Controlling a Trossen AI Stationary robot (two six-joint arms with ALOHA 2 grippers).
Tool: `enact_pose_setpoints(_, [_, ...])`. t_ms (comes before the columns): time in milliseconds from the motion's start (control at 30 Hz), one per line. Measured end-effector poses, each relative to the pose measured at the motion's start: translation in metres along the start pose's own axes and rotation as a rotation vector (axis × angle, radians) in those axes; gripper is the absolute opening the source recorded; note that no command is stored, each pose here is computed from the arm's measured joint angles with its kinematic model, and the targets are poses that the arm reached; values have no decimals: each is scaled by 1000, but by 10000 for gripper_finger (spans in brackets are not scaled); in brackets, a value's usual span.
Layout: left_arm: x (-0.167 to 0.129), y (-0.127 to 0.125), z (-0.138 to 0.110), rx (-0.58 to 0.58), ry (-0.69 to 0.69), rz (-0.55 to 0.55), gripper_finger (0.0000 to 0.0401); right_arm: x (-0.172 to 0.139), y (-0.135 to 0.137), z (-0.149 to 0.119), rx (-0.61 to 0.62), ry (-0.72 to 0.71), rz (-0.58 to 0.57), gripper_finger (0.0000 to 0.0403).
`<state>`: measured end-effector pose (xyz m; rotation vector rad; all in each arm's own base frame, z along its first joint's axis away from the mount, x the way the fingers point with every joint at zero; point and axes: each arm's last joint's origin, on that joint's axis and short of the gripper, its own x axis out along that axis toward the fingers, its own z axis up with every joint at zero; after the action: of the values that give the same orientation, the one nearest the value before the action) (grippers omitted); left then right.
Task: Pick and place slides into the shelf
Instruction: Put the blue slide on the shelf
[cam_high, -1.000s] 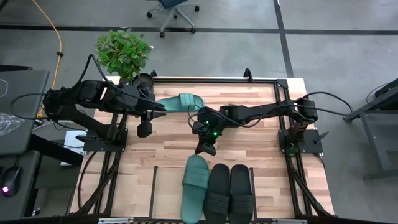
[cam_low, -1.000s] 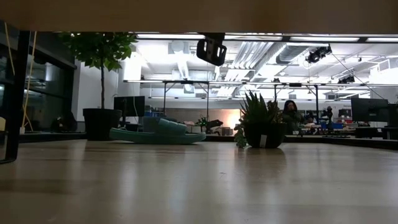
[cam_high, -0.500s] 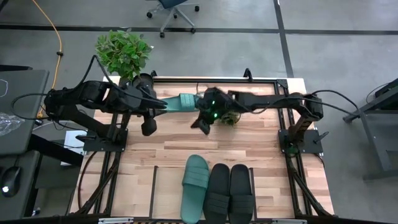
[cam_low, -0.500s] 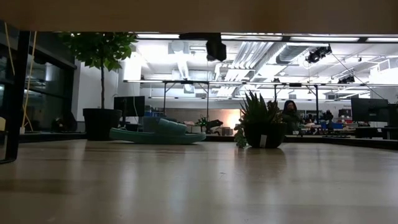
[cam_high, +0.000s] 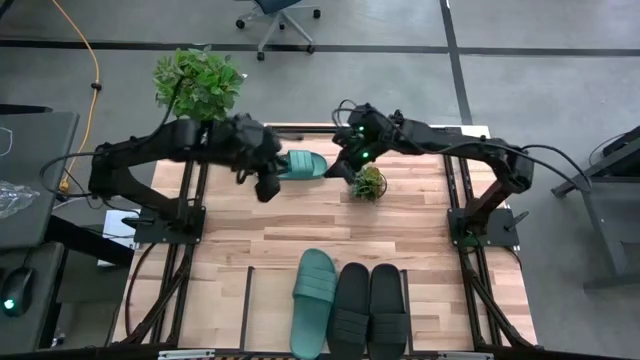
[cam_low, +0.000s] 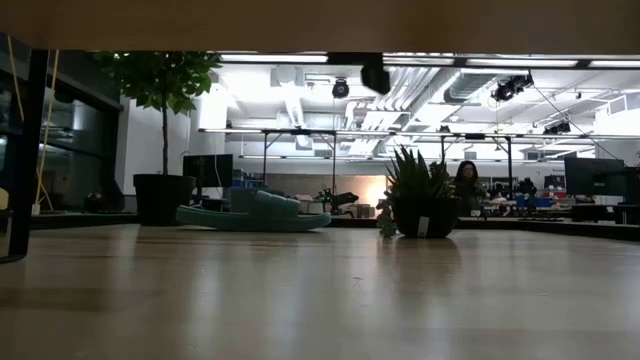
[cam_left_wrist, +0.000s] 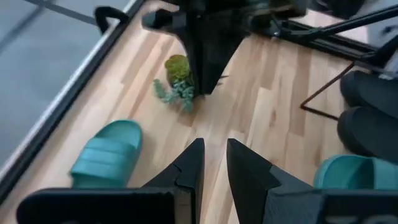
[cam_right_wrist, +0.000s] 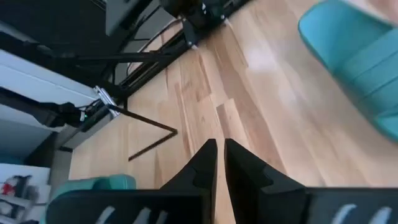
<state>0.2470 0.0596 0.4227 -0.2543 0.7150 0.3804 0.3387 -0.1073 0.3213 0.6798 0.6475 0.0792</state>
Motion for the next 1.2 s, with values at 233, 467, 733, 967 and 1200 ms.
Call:
enact_pose_setpoints(233, [45, 37, 10, -109, -33, -114, 58, -56, 14, -8, -93, -33, -126, 22])
enact_pose_setpoints(467, [99, 66, -25, -333, -22, -138, 58, -106, 42, -25, -177, -89, -193, 22])
enact_pose_setpoints(733, [128, 80, -60, -503, 18, -100, 58, -131, 56, -54, -163, -124, -150, 22])
enact_pose_setpoints(967, [130, 105, -70, -628, 43, -76, 58, -124, 46, -93, -82, -107, -107, 22])
enact_pose_setpoints(1200, [124, 127, -75, -661, 73, -110, 58, -108, 33, -125, 11, -185, -9, 22])
